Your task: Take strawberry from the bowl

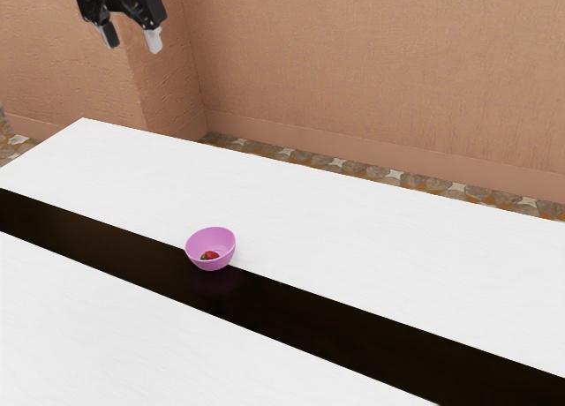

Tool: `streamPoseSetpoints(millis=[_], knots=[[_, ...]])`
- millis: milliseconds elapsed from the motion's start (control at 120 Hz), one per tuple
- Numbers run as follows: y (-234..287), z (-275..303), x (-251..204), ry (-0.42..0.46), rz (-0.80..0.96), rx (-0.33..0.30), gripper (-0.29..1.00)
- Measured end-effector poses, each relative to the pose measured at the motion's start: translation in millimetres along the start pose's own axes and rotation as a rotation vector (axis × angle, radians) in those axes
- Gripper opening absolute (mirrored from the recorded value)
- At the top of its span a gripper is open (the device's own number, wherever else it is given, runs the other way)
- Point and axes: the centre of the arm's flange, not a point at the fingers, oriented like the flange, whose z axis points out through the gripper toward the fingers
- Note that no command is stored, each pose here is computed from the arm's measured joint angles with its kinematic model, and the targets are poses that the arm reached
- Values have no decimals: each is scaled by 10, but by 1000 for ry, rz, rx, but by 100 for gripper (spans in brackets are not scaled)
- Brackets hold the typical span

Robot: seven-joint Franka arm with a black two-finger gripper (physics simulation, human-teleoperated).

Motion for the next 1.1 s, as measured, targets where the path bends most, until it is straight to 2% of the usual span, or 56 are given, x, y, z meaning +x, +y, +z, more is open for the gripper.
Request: streamPoseSetpoints(millis=[100, 150, 200, 233, 292, 342, 383, 450, 558, 658, 775, 900, 1100], knots=[[93, 267, 135, -60, 23, -10, 70], [177, 509, 22, -115, 18, 23, 70], [406, 1024, -159, -188, 38, 83, 70], [600, 1500, -199, -252, 75, 100, 70], [951, 2433, -23, -342, 163, 91, 70], [713, 3053, 132, -369, 135, 75, 70], [439, 3335, 214, -355, 101, 79, 70], [283, 3460, 313, -295, 98, 111, 69], [321, 3484, 406, -215, 138, 135, 53], [242, 3708, 344, -203, 168, 143, 42], [208, 3873, 305, -173, 216, 161, 35], [91, 3957, 340, -135, 236, 161, 31], [-211, 4308, 414, -126, 224, 115, 28]])
